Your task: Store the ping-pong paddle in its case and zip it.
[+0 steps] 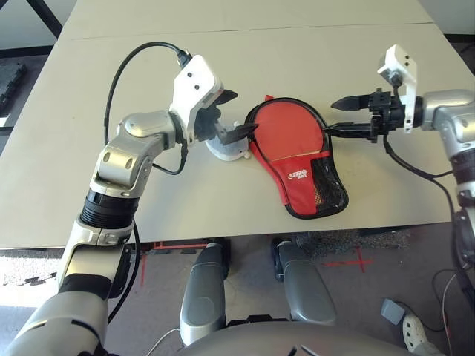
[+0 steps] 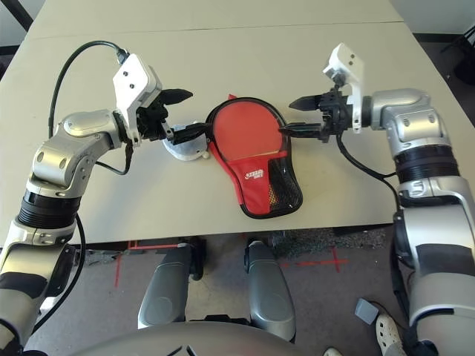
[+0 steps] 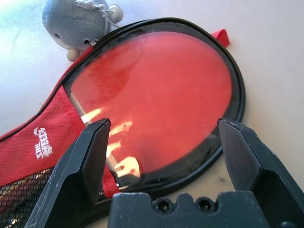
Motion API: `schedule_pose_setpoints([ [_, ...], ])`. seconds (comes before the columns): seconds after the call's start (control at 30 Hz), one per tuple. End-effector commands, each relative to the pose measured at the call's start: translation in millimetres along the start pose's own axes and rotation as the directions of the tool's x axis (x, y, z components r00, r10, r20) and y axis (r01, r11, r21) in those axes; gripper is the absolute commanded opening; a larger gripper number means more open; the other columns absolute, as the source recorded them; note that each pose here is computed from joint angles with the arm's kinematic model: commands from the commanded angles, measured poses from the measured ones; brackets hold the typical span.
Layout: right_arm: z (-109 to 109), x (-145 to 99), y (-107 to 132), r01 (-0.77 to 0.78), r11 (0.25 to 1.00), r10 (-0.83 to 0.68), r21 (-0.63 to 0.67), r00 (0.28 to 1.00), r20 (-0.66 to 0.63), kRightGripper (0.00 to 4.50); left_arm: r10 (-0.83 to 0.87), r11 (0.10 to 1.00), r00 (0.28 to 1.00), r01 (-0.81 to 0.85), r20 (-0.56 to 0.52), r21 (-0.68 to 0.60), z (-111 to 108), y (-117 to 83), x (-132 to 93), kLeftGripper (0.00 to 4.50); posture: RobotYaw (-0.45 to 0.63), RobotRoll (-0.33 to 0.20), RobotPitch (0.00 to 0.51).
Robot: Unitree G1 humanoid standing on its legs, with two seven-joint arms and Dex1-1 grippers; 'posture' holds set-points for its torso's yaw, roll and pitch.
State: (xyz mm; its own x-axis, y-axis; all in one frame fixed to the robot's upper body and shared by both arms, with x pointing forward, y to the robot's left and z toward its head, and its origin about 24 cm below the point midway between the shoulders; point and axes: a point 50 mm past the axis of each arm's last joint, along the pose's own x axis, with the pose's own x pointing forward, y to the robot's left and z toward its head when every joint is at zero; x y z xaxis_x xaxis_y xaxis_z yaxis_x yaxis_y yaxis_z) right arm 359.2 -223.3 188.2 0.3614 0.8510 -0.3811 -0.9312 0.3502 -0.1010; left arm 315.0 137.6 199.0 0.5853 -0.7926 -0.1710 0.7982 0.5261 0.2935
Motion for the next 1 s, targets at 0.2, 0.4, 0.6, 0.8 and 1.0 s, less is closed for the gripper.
schedule_pose_setpoints([
  [0.2,-21,24,6,-0.103,0.993,0.097,-0.055,0.989,-0.109,4.46,0.027,1.0,0.999,-0.027,-0.042,-0.005,-1,4,-15,4.5,0.11,0.0,0.261],
  [0.4,-37,31,11,-0.123,0.99,0.11,-0.068,0.979,-0.171,4.46,0.033,0.998,0.991,-0.04,-0.128,-0.051,-7,10,-31,4.5,0.13,0.0,0.267],
  [0.6,-42,33,10,-0.104,0.992,0.089,-0.075,0.98,-0.18,4.46,-0.036,0.991,0.98,0.01,-0.195,-0.133,-14,4,-38,4.5,0.13,0.0,0.271],
  [0.8,-43,35,10,-0.094,0.992,0.079,-0.08,0.981,-0.179,4.46,-0.074,0.983,0.971,0.033,-0.229,-0.178,-25,-4,-34,4.5,0.12,0.0,0.273],
  [1.0,-42,35,10,-0.087,0.993,0.071,-0.084,0.982,-0.176,4.46,-0.06,0.985,0.965,0.015,-0.256,-0.174,-36,-5,-24,4.5,0.12,0.0,0.273],
])
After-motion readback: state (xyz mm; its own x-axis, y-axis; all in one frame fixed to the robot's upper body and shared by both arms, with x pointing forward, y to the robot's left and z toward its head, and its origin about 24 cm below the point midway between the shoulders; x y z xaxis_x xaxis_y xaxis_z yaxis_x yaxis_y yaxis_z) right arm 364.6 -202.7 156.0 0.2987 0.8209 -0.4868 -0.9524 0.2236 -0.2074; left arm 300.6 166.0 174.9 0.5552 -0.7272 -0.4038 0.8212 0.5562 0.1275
